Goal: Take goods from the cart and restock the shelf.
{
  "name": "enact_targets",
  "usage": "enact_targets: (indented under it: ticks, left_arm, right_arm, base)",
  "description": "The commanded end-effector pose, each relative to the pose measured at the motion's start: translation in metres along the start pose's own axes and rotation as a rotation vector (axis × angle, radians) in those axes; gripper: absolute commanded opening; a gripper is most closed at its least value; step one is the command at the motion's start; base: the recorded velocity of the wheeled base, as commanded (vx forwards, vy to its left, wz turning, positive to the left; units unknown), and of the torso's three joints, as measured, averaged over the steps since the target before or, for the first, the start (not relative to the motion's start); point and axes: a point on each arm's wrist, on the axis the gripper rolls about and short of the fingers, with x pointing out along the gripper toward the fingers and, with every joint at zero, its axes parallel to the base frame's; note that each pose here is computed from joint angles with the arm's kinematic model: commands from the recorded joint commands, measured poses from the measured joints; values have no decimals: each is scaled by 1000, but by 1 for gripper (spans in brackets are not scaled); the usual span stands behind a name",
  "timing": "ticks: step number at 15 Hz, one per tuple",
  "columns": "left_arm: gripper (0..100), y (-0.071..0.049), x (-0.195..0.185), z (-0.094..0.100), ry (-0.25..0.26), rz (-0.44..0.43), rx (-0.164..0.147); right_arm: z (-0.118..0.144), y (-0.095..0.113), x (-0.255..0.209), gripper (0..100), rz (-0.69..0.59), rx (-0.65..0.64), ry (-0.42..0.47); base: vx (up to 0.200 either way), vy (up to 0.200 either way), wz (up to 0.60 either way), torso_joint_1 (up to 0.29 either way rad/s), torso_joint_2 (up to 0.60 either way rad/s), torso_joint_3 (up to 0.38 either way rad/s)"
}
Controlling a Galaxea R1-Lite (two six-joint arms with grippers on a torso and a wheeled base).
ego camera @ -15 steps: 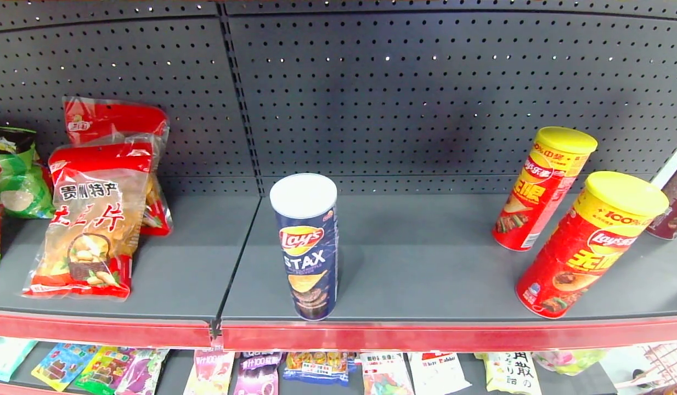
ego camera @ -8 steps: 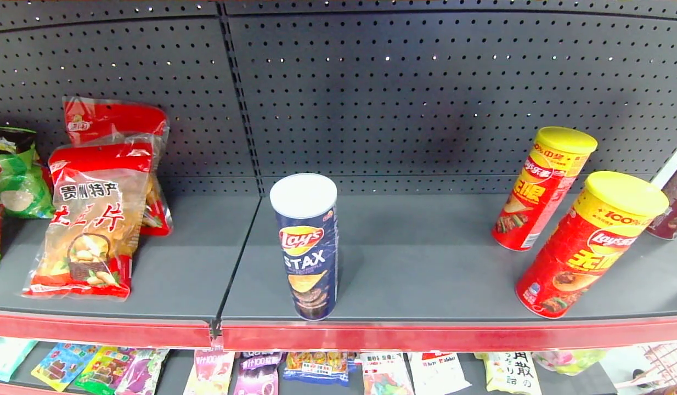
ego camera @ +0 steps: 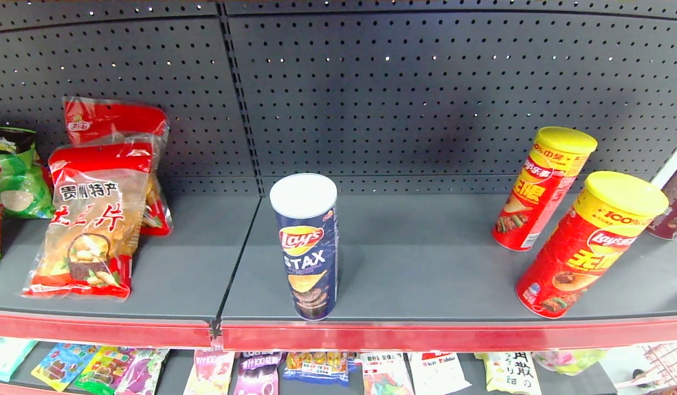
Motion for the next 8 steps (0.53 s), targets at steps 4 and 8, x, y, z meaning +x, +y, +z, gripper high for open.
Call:
enact_targets:
  ticks: [4, 8]
  left_arm:
    - [100, 0, 2, 1, 13, 0, -4]
    - [100, 2, 6, 9, 35, 23, -8]
  right_arm:
    - [67, -4, 22, 0, 232, -37, 73]
    - [128, 12, 73, 0, 440, -97, 124]
  base:
    - [0, 0, 0, 0, 0, 0]
    - [0, 0, 0, 0, 0, 0]
